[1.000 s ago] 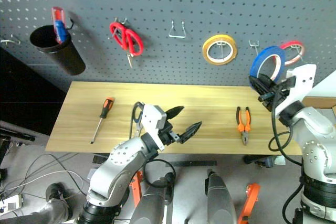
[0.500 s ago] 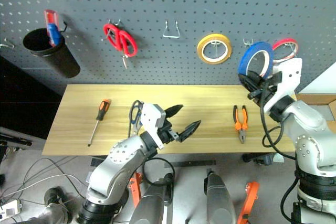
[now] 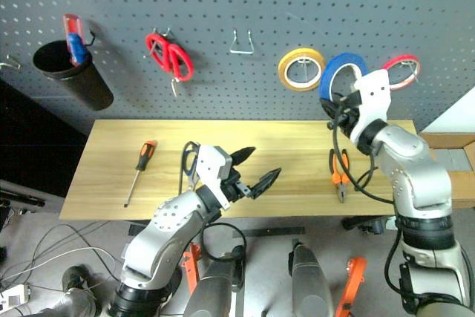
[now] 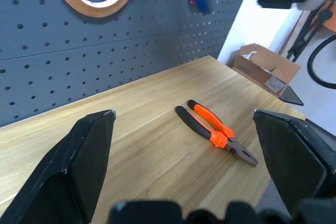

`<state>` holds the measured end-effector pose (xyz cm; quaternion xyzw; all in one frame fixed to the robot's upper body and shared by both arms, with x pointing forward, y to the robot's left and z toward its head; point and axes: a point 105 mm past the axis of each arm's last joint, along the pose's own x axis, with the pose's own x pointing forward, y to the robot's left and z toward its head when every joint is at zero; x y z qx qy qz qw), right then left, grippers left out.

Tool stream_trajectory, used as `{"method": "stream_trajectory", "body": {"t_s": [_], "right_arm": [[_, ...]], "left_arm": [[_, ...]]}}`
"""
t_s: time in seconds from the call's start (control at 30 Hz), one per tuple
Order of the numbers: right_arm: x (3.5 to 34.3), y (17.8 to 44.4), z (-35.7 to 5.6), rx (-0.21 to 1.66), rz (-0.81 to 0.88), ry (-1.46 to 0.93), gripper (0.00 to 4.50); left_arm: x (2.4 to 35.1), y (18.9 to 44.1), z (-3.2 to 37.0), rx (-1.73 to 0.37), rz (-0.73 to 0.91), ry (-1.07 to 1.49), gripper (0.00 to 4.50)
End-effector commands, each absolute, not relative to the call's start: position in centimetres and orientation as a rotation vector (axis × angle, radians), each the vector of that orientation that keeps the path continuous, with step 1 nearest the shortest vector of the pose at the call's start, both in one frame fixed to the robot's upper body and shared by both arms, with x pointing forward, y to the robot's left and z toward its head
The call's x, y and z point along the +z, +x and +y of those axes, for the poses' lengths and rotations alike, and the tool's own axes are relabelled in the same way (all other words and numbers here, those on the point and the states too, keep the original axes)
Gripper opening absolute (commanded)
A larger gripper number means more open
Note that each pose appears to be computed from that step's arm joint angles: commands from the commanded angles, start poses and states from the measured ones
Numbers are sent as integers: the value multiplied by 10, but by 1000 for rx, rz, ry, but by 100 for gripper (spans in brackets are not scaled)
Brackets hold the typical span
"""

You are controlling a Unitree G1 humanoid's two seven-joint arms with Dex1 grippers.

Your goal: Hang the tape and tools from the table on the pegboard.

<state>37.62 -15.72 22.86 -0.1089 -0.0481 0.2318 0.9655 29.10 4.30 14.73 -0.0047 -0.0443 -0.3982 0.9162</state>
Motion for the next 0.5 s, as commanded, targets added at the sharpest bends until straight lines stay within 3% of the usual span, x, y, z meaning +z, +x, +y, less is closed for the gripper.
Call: {"method": "stream_trajectory", "body": {"t_s": [0.03,0.27,0.5], "right_arm": [[233,392,-153,460,-117,-263,44],[234,411,-155,419,-109,-282,44],[222,388,-157,484,-56,-269,277]], "left_arm": [[157,286,45,-818,-136,2,450],[156,285,47,-808,-134,4,450],[156,289,51,-795,-134,13,450]]}}
